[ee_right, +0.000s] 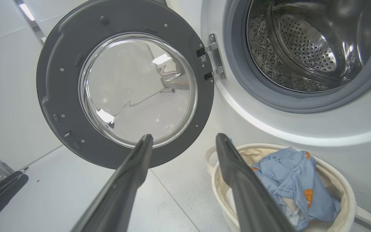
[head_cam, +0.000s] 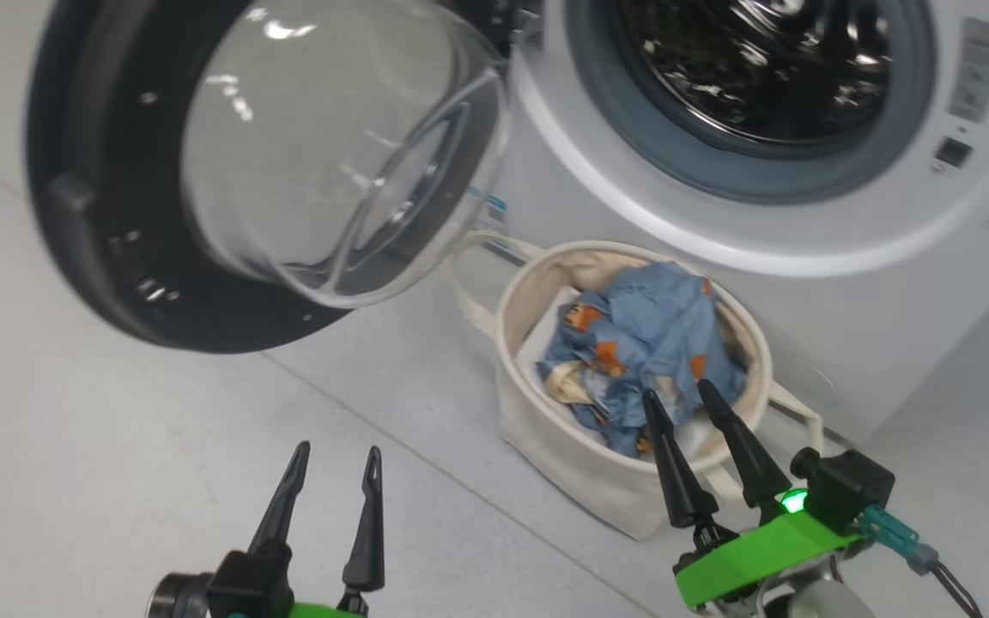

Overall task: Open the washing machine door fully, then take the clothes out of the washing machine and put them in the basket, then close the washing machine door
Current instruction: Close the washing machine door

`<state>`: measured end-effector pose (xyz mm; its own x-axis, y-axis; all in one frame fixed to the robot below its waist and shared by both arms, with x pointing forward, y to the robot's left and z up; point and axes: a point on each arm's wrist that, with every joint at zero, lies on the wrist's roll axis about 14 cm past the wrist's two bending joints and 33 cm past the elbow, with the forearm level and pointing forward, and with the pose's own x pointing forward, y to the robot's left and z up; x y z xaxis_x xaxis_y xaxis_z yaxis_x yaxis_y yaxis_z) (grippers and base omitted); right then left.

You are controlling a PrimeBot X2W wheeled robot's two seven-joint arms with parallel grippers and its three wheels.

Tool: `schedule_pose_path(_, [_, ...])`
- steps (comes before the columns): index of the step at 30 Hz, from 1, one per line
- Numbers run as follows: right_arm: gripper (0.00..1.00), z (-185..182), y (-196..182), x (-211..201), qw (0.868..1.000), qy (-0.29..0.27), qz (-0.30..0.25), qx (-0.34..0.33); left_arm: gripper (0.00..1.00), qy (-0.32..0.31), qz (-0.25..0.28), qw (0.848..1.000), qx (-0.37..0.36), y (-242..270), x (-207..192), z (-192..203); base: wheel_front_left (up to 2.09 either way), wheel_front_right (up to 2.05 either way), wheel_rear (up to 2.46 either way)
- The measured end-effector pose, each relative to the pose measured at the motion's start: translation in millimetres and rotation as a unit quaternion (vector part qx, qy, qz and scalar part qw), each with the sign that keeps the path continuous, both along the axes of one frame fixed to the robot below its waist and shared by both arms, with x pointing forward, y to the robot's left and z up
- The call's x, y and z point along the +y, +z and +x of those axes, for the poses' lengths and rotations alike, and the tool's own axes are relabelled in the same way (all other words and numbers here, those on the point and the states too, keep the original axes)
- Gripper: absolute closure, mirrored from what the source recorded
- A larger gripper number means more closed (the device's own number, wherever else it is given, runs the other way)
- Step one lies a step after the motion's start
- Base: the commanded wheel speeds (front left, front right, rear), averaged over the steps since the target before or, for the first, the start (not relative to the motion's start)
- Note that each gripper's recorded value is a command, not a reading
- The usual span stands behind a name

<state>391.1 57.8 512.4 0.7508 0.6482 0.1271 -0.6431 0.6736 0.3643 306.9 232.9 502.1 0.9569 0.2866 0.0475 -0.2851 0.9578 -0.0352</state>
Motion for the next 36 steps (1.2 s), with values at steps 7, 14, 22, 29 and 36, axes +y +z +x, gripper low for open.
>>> schedule_pose_path(7, [0.00, -10.2, 6.8, 24.7, 0.999, 0.038, 0.000, -0.011, 0.00, 0.030, 0.000, 1.000, -0.009, 5.4, 13.1, -20.5, 0.00, 0.00, 0.00])
schedule_pose_path(14, [0.00, -18.5, 5.2, 34.4, 0.998, 0.055, -0.006, -0.010, 0.00, 0.050, 0.002, 0.999, -0.016, 9.3, 21.9, -31.0, 0.00, 0.00, 0.00])
schedule_pose_path(22, [0.00, -24.9, 7.9, 38.9, 0.998, 0.065, -0.008, -0.015, 0.00, 0.056, -0.003, 0.998, -0.014, 6.0, 22.8, -37.9, 0.00, 0.00, 0.00])
schedule_pose_path(29, [0.00, -28.9, 7.8, 40.5, 0.997, 0.069, -0.010, -0.014, 0.00, 0.057, -0.001, 0.998, -0.018, 8.0, 23.5, -40.7, 0.00, 0.00, 0.00])
schedule_pose_path(36, [0.00, -32.4, 8.6, 43.2, 0.997, 0.075, -0.008, -0.013, 0.00, 0.060, -0.001, 0.998, -0.015, 5.5, 24.3, -44.6, 0.00, 0.00, 0.00])
